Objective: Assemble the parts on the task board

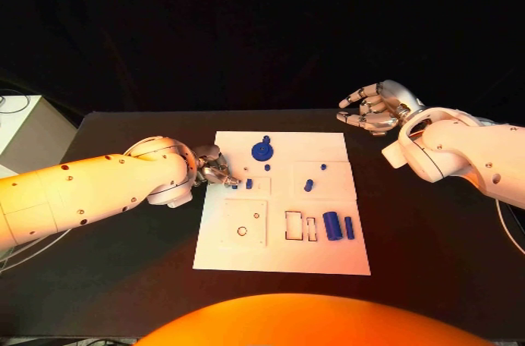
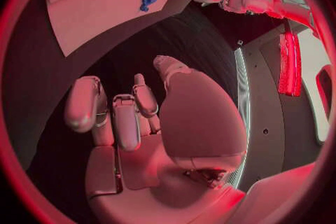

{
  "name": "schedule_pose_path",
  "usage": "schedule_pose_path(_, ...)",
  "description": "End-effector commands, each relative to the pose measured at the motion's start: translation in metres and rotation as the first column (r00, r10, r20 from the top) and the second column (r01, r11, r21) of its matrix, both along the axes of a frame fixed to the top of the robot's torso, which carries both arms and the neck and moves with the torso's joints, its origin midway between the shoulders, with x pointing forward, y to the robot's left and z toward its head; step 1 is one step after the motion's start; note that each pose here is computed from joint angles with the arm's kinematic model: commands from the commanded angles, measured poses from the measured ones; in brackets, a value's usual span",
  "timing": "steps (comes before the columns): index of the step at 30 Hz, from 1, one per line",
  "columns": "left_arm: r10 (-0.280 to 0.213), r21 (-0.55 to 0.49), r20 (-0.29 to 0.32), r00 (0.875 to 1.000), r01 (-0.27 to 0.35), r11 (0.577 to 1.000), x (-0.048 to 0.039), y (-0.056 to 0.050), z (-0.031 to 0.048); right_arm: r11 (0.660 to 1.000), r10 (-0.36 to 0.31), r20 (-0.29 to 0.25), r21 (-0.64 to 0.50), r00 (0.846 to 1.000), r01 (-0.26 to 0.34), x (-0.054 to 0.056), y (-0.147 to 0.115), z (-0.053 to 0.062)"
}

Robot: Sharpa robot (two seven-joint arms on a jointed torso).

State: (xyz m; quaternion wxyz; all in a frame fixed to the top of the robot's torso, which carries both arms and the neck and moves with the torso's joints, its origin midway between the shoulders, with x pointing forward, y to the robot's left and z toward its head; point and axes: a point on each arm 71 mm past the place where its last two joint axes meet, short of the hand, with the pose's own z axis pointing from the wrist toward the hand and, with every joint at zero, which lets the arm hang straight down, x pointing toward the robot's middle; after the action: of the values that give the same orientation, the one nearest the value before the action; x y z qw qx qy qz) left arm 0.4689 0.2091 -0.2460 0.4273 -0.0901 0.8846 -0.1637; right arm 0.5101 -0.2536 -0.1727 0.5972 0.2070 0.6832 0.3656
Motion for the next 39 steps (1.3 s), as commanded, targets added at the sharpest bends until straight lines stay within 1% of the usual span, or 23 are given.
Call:
schedule_pose_path(1, -0.004, -0.009, -0.011, 1.0, 0.004, 1.0, -0.0011, -0.002, 0.0011, 1.0, 0.021, 0.002, -0.001, 1.0, -0.021, -0.001, 0.001, -0.001)
schedule_pose_path(7, 0.003, -0.025, -0.015, 1.0, -0.004, 1.0, -0.0009, -0.002, 0.0025, 1.0, 0.021, 0.0, -0.001, 1.0, -0.021, -0.001, 0.002, -0.002)
schedule_pose_path(12, 0.019, -0.048, -0.024, 1.0, -0.02, 0.999, -0.0014, -0.001, 0.0031, 1.0, 0.022, -0.002, -0.001, 1.0, -0.022, -0.001, 0.002, -0.002)
schedule_pose_path(15, 0.033, -0.077, -0.02, 0.999, -0.034, 0.996, -0.0015, 0.0, 0.0052, 1.0, 0.022, -0.002, -0.001, 1.0, -0.022, -0.001, 0.002, -0.002)
schedule_pose_path(18, 0.055, -0.126, -0.002, 0.998, -0.055, 0.99, 0.0007, 0.0, 0.0105, 1.0, 0.022, -0.003, -0.001, 1.0, -0.022, -0.002, 0.001, -0.003)
schedule_pose_path(20, 0.078, -0.176, 0.02, 0.997, -0.073, 0.982, 0.0028, 0.002, 0.0156, 1.0, 0.021, -0.003, -0.001, 1.0, -0.021, -0.002, 0.001, -0.003)
schedule_pose_path(23, 0.092, -0.27, 0.055, 0.994, -0.074, 0.96, 0.0053, 0.001, 0.0242, 1.0, 0.021, -0.003, -0.001, 1.0, -0.021, -0.002, 0.001, -0.003)
schedule_pose_path(26, 0.083, -0.366, 0.089, 0.993, -0.045, 0.93, 0.0068, -0.004, 0.0317, 1.0, 0.021, -0.002, 0.0, 1.0, -0.021, -0.001, 0.001, -0.003)
schedule_pose_path(28, 0.067, -0.414, 0.113, 0.991, -0.015, 0.91, 0.0075, -0.008, 0.0356, 1.0, 0.021, -0.002, 0.0, 1.0, -0.021, -0.001, 0.001, -0.003)
schedule_pose_path(30, 0.041, -0.445, 0.144, 0.989, 0.027, 0.895, 0.0082, -0.014, 0.0391, 1.0, 0.021, -0.001, 0.0, 1.0, -0.021, -0.001, 0.002, -0.003)
schedule_pose_path(32, -0.009, -0.443, 0.199, 0.98, 0.098, 0.891, 0.0091, -0.023, 0.0426, 1.0, 0.021, 0.001, 0.001, 1.0, -0.021, -0.001, 0.002, -0.003)
schedule_pose_path(34, -0.055, -0.422, 0.246, 0.968, 0.158, 0.893, 0.0104, -0.03, 0.0445, 1.0, 0.02, 0.002, 0.001, 1.0, -0.02, -0.001, 0.002, -0.003)
schedule_pose_path(36, -0.105, -0.39, 0.299, 0.948, 0.222, 0.894, 0.0125, -0.038, 0.0459, 1.0, 0.02, 0.005, 0.002, 1.0, -0.02, -0.001, 0.003, -0.003)
schedule_pose_path(38, -0.143, -0.357, 0.343, 0.928, 0.27, 0.894, 0.0143, -0.045, 0.0465, 1.0, 0.02, 0.007, 0.003, 1.0, -0.02, 0.0, 0.003, -0.003)
schedule_pose_path(39, -0.167, -0.335, 0.369, 0.914, 0.298, 0.894, 0.0155, -0.049, 0.0463, 1.0, 0.021, 0.007, 0.003, 1.0, -0.021, 0.0, 0.003, -0.003)
